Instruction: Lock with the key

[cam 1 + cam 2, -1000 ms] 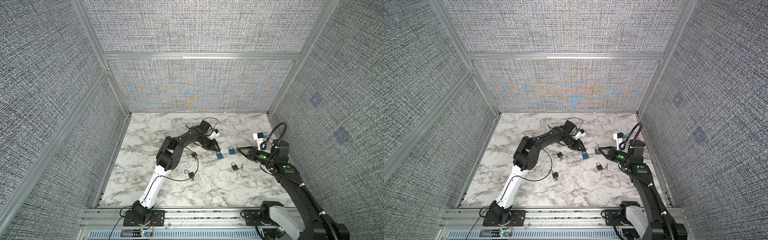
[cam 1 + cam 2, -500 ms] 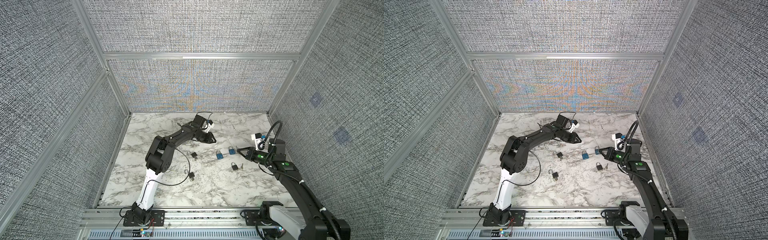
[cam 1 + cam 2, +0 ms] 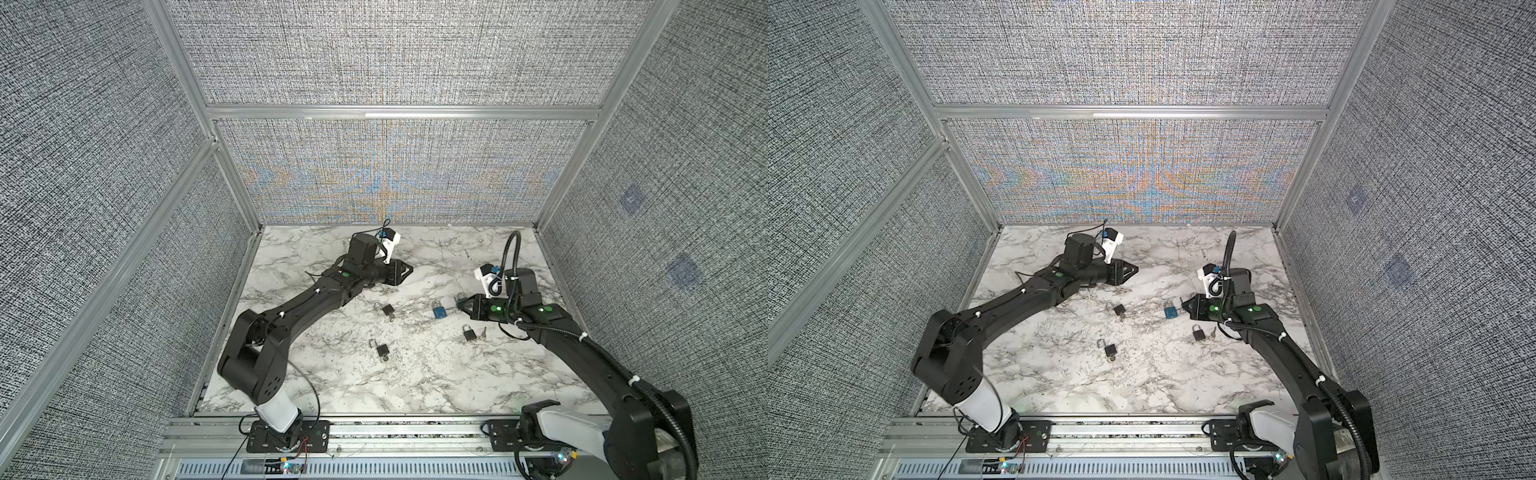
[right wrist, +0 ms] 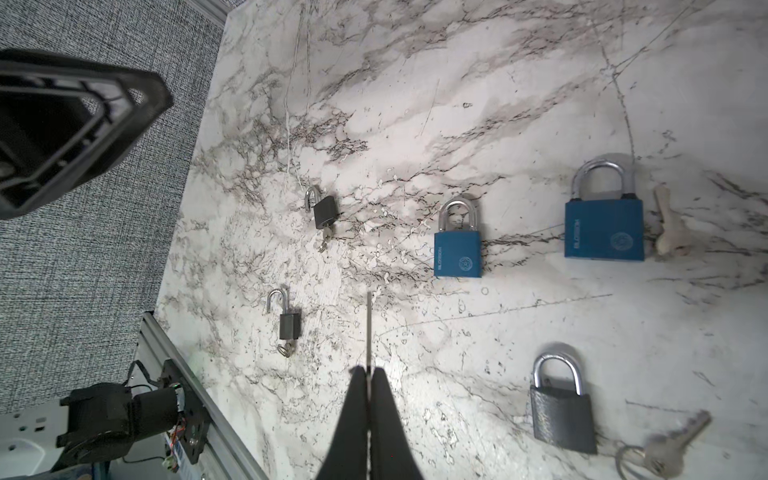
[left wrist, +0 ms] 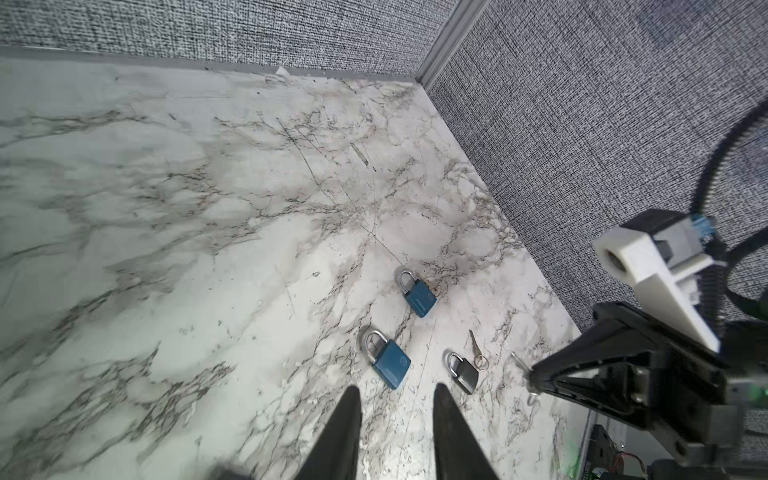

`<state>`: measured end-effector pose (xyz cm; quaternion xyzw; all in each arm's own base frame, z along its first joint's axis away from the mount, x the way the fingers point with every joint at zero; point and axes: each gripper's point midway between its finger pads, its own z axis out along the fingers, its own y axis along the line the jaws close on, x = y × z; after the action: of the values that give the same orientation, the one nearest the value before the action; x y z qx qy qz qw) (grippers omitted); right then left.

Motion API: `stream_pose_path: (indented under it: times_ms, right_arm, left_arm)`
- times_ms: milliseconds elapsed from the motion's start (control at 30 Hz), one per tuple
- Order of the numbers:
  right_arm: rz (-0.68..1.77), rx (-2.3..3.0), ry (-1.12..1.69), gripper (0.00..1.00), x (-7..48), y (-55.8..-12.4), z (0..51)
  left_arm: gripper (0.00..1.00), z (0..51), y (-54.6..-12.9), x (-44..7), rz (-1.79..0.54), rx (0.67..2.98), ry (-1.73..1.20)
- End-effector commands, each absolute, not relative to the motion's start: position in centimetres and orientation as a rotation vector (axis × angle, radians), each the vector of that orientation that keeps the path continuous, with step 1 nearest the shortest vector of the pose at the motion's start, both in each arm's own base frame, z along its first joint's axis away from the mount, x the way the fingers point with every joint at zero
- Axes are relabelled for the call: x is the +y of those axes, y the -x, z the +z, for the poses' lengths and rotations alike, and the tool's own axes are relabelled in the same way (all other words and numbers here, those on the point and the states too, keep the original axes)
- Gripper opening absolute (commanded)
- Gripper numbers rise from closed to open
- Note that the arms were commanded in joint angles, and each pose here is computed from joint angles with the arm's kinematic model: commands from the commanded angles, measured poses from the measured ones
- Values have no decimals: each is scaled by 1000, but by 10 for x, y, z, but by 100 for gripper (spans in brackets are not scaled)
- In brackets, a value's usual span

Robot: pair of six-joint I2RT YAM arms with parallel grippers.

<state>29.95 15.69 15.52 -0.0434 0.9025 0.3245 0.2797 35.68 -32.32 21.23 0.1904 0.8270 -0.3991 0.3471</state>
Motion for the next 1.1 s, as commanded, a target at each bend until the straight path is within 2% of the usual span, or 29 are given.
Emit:
stream_pose_path:
  times_ms: [0,367,667,1067]
  right_arm:
    - [765,2451,133,0,151,-308,146]
    - [718,2565,146,0,157,-333,105]
    - [655,2663,122,0,155,-344,64]
    - [633,2667,107,0,158,-365,52]
  left_arm:
    - [33,227,-356,-306,-992,2072,-427]
    - [36,234,-326,-266,-980,1958,-310]
    - [36,222,-326,-267,-987,2007,-301]
    - [36,216,-329,-275,-1018,2024,-313]
